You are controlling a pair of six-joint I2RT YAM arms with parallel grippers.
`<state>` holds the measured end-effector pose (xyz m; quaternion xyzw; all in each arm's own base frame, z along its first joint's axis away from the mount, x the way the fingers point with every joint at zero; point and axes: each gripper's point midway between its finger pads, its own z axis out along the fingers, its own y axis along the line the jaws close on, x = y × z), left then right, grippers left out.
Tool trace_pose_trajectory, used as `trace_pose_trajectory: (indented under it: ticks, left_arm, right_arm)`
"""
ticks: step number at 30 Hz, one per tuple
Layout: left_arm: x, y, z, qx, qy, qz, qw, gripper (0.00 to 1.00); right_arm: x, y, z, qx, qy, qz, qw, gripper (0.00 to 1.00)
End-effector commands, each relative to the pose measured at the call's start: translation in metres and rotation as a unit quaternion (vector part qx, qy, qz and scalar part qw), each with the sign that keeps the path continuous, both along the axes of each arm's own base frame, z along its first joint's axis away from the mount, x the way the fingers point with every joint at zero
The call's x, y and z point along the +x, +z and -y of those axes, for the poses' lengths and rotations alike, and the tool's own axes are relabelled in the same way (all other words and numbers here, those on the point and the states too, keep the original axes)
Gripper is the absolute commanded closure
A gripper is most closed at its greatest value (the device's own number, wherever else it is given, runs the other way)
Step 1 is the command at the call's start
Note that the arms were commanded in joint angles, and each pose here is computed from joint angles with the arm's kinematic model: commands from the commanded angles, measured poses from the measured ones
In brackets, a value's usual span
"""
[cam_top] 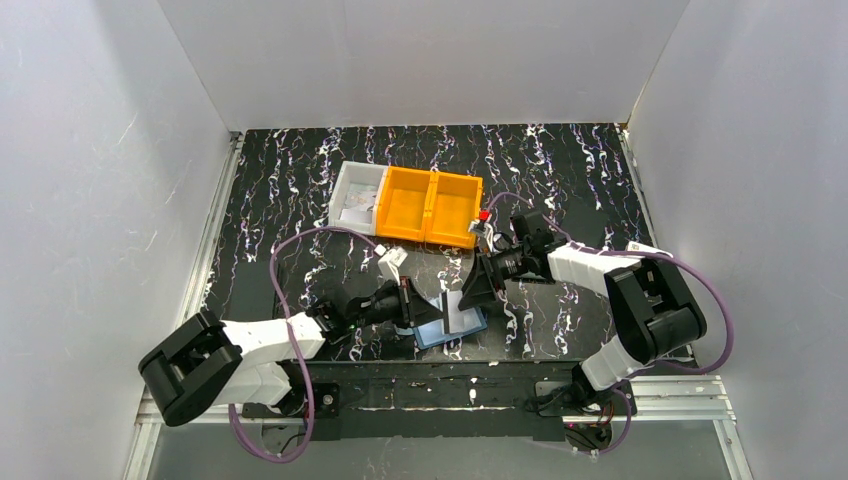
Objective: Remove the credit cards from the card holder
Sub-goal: Place the credit card in the storage box.
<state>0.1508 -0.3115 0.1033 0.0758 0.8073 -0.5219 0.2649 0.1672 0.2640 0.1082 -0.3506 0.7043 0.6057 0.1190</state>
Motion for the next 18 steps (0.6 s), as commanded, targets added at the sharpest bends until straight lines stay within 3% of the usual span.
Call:
trace_pose_trajectory:
  ticks: [1,6,7,9,11,13,14,18]
  left_arm:
    - [0.004,0.029,0.016,-0.036,-0.014,0.030,0.999,1.00]
    - [0.005,0.029,0.017,-0.037,-0.013,0.028,0.999,1.00]
    - [0.006,0.028,0.017,-0.036,-0.011,0.027,0.999,1.00]
    - [0.006,0.026,0.015,-0.035,-0.006,0.025,0.999,1.00]
    - [0.007,0.024,0.013,-0.034,0.003,0.021,0.999,1.00]
    - [0.012,0.021,0.006,-0.033,0.031,0.015,0.999,1.00]
    - [0.014,0.019,0.003,-0.035,0.046,0.008,0.998,0.92]
    - [0.019,0.013,-0.019,-0.050,0.112,-0.021,0.992,0.45]
  right_arm:
    - [0.001,0.025,-0.003,0.040,0.007,0.011,0.999,0.19]
    - [0.002,0.030,-0.002,0.049,0.010,0.001,0.999,0.38]
    - [0.002,0.031,-0.002,0.051,0.010,0.002,0.999,0.46]
    - [0.003,0.033,-0.001,0.053,0.010,0.005,0.999,0.75]
    - [0.003,0.036,0.000,0.057,0.010,0.013,0.998,0.97]
    - [0.000,0.040,0.002,0.061,0.016,0.021,0.998,0.99]
    - [-0.001,0.041,0.003,0.059,0.018,0.038,0.997,0.99]
    - [0.000,0.043,0.014,0.022,0.025,0.147,0.989,0.99]
